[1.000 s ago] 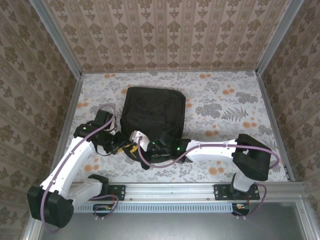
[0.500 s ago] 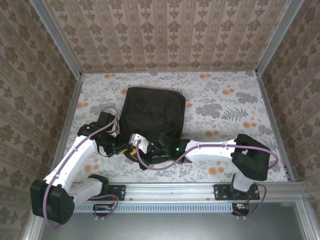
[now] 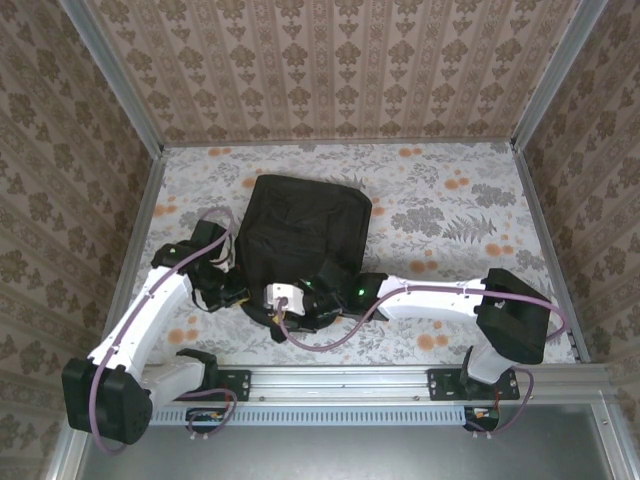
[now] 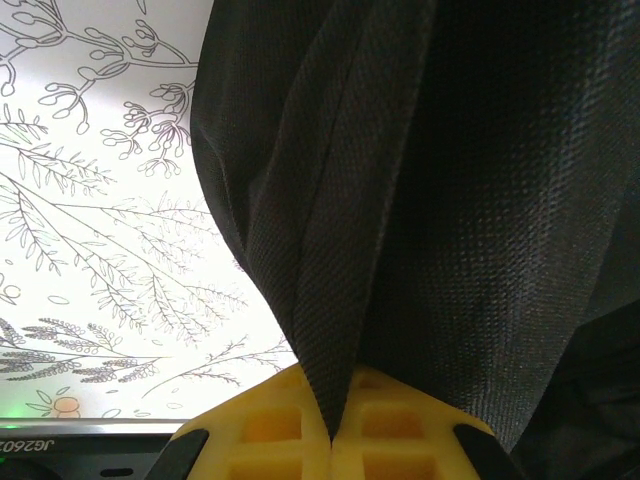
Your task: Pack books, pencil case, and school supplies into a backpack
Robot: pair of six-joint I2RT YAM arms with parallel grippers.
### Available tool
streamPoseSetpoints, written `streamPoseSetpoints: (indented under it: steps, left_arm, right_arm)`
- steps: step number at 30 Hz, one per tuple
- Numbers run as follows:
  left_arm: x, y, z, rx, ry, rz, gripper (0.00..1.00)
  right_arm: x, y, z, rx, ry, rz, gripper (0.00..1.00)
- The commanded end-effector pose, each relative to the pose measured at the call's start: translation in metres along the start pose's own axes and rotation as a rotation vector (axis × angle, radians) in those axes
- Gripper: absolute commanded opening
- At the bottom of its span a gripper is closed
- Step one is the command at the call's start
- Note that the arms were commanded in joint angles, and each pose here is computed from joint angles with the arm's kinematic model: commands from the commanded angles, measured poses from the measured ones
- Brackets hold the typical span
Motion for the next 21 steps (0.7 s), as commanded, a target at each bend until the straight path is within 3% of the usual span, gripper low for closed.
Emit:
streamPoseSetpoints:
  steps: [1, 21]
  left_arm:
    - [0.011, 0.005, -0.011, -0.033, -0.072, -0.046, 0.0]
    - [0.021, 0.014, -0.023, -0.053, -0.125, -0.088, 0.0]
  right_arm:
    - [0.014, 0.011, -0.002, 0.016, -0.03, -0.056, 0.0]
    - [0.076, -0.008, 0.037, -0.115, -0.006, 0.054, 0.0]
Point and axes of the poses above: each hand's point on the last joint's axis, 136 mm out from that joint toward the fingers, its own x axis back along the fingers, its own y axis along the line the jaws close on, z = x × y, the point moved 4 cm from there along x, back along the fingers, and after that the axes turned 3 degrees about x, right-handed, at the moved point
